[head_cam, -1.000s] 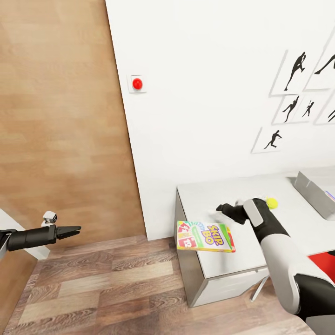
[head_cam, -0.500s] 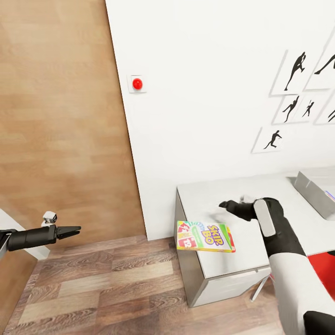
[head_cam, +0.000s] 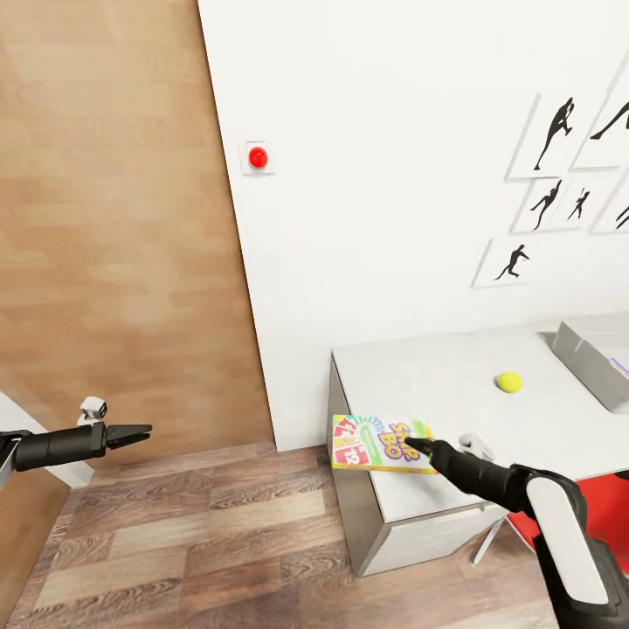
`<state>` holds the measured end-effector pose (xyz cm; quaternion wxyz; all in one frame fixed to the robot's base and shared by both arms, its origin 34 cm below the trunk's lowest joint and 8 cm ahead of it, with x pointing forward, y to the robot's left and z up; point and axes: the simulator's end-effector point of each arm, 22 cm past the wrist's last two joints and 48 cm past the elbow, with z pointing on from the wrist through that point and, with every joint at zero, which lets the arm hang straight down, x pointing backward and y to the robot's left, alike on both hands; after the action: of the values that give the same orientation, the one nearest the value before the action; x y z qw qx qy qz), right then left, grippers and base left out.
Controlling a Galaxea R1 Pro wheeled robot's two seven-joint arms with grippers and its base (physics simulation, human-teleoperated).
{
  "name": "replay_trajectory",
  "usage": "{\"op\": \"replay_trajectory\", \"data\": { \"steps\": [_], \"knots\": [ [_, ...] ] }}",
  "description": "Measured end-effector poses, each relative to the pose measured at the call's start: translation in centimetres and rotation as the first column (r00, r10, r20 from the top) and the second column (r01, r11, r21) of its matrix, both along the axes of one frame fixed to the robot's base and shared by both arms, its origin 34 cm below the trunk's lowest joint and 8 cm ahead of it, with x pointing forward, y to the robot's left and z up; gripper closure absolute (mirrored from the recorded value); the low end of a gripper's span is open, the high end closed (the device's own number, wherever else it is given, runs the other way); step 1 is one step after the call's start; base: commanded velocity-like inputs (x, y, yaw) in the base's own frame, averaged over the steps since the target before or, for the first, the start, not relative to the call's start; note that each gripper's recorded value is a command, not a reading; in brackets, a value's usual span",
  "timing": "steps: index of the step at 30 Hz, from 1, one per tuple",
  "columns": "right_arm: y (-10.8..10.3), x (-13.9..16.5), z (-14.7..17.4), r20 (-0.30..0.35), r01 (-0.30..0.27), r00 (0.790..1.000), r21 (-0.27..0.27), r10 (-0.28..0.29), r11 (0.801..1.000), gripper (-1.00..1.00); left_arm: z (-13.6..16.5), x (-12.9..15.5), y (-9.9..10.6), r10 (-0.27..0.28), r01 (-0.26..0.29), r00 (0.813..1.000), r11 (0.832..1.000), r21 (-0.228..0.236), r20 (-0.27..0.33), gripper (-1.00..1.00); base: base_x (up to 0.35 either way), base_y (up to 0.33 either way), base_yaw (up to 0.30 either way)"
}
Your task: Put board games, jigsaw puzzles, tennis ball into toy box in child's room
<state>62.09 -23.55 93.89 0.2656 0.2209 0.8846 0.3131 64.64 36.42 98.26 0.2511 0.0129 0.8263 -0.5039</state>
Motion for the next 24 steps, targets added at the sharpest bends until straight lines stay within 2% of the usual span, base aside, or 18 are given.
{"op": "replay_trajectory", "data": {
  "steps": [5, 12, 15, 24],
  "knots": [
    [1.0, -2.5, -1.3, -0.038, -0.004, 0.999, 0.063, 0.006, 0.998, -1.0, 0.0, 0.0, -0.1, -0.001, 0.001, 1.0, 1.0, -0.001, 0.001, -1.0, 0.0, 0.0, 0.0],
    [2.4, -2.9, -0.1, 0.006, -0.028, 1.0, 0.155, 0.028, 0.987, -1.0, -0.3, 0.1, -1.4, -0.013, 0.013, 1.0, 1.0, -0.019, -0.003, -1.0, 0.0, 0.0, 0.0],
    [2.3, -2.8, 0.2, 0.016, -0.027, 1.0, 0.168, 0.024, 0.985, -1.0, -0.4, 0.1, -1.8, -0.018, 0.017, 1.0, 1.0, -0.026, -0.004, -1.0, 0.0, 0.0, -0.002],
    [0.8, -2.4, 1.2, 0.042, 0.006, 0.999, 0.181, -0.014, 0.983, -1.0, -0.4, 0.4, -4.9, -0.041, 0.041, 0.999, 0.997, -0.065, 0.003, -1.0, 0.0, 0.0, -0.054]
  ]
}}
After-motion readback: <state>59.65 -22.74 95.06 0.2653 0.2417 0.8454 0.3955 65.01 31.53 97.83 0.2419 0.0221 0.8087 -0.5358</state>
